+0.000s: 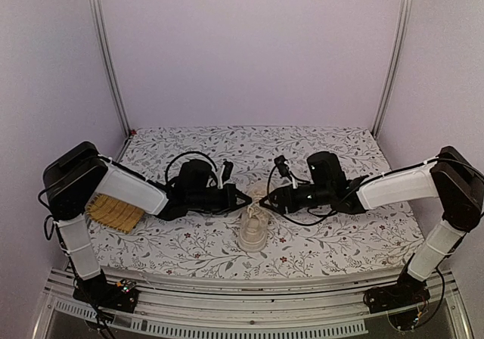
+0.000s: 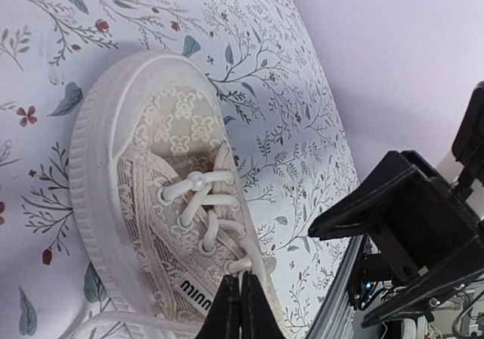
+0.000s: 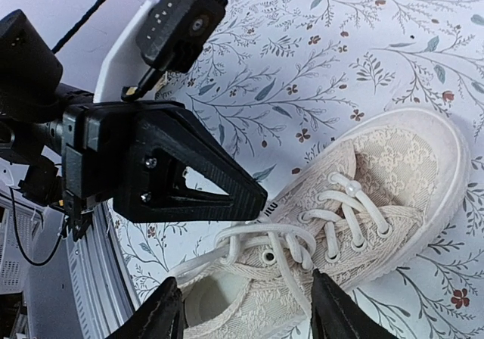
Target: Tie the shoes
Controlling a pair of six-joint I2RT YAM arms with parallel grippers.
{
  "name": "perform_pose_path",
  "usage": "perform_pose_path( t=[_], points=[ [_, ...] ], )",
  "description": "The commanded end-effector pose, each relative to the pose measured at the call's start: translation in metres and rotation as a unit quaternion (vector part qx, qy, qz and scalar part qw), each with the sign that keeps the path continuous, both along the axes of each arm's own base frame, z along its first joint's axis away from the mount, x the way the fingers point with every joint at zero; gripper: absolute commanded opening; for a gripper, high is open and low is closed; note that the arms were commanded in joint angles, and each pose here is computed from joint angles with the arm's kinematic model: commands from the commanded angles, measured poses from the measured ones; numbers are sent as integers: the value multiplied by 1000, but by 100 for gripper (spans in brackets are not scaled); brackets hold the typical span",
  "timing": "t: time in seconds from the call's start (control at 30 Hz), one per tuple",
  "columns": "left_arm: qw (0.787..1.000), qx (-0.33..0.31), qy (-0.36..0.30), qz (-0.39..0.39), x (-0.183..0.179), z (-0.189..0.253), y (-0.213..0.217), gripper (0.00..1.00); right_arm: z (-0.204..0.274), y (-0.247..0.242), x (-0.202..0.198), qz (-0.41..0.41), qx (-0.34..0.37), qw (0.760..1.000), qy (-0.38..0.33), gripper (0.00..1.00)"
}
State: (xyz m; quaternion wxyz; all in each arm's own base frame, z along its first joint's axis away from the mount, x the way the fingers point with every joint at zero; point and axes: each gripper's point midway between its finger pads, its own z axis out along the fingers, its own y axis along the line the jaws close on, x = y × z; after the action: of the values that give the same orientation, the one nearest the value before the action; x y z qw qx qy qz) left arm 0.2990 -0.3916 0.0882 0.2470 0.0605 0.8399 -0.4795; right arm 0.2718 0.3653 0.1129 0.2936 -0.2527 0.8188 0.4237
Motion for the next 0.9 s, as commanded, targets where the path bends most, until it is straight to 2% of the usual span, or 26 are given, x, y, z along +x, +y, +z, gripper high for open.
perform_pose_path(
  t=[0.0, 0.27, 0.6, 0.8, 0.87],
  points=[
    [1000, -22, -17, 10, 5, 18, 2, 0, 13, 2, -9, -17, -14, 999, -26, 59],
    [999, -25, -17, 11, 6, 18, 1, 0, 16, 20, -17, -50, -67, 994, -66, 62],
    [999, -24, -18, 10, 6, 18, 1, 0, 0, 43, -25, -31, -113, 990, -78, 62],
    [1000, -24, -18, 10, 6, 18, 1, 0, -6, 41, -18, -53, -143, 985, -81, 52],
    [999, -25, -18, 8, 6, 18, 0, 0, -7, 40, -17, -59, -145, 984, -81, 44]
  ],
)
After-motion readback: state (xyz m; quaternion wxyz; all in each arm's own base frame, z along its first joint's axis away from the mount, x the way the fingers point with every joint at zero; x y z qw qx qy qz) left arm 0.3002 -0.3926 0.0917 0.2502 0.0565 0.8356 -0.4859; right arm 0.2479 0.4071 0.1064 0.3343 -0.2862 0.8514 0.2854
